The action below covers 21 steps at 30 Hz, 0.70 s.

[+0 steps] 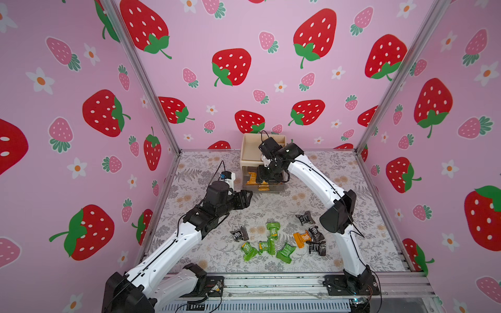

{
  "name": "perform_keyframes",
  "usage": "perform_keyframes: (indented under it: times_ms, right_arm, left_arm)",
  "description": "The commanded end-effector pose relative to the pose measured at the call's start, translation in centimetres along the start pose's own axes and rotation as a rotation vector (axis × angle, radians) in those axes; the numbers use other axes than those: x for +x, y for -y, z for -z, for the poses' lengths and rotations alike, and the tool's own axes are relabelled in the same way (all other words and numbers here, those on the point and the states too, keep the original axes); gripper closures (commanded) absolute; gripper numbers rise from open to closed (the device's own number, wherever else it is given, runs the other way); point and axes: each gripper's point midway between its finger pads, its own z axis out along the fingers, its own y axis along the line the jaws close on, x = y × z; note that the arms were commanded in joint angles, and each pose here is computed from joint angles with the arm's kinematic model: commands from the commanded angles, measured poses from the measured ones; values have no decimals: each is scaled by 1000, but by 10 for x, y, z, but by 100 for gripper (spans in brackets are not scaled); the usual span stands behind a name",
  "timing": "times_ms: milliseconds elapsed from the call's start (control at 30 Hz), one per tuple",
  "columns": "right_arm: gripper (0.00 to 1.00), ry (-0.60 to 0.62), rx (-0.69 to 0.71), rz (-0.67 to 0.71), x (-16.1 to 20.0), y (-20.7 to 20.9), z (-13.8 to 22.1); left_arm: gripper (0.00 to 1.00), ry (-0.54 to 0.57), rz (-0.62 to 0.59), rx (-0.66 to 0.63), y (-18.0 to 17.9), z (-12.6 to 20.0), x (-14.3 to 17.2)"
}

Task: Place the cookies into the drawer by color
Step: Place the cookie in the drawer, then pick up the cookie at the center of the board.

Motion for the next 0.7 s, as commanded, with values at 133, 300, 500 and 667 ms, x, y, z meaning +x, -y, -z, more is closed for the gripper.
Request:
perform_keyframes:
  times_ms: [133, 300, 500, 667]
  right_arm:
    - [37, 137, -34, 39, -7, -4, 59]
    - [37, 182, -26, 52, 1, 4, 82]
    - [39, 265, -49, 45, 38, 24, 118]
    - [39, 276, 15, -30, 95, 76, 120]
  left_arm:
    - [31, 44, -9, 40, 16, 14, -20]
    - [31, 64, -5, 56, 19, 25, -22]
    - [32, 22, -37, 176, 47, 40, -2]
    - [32, -19, -35, 262, 65, 49, 22]
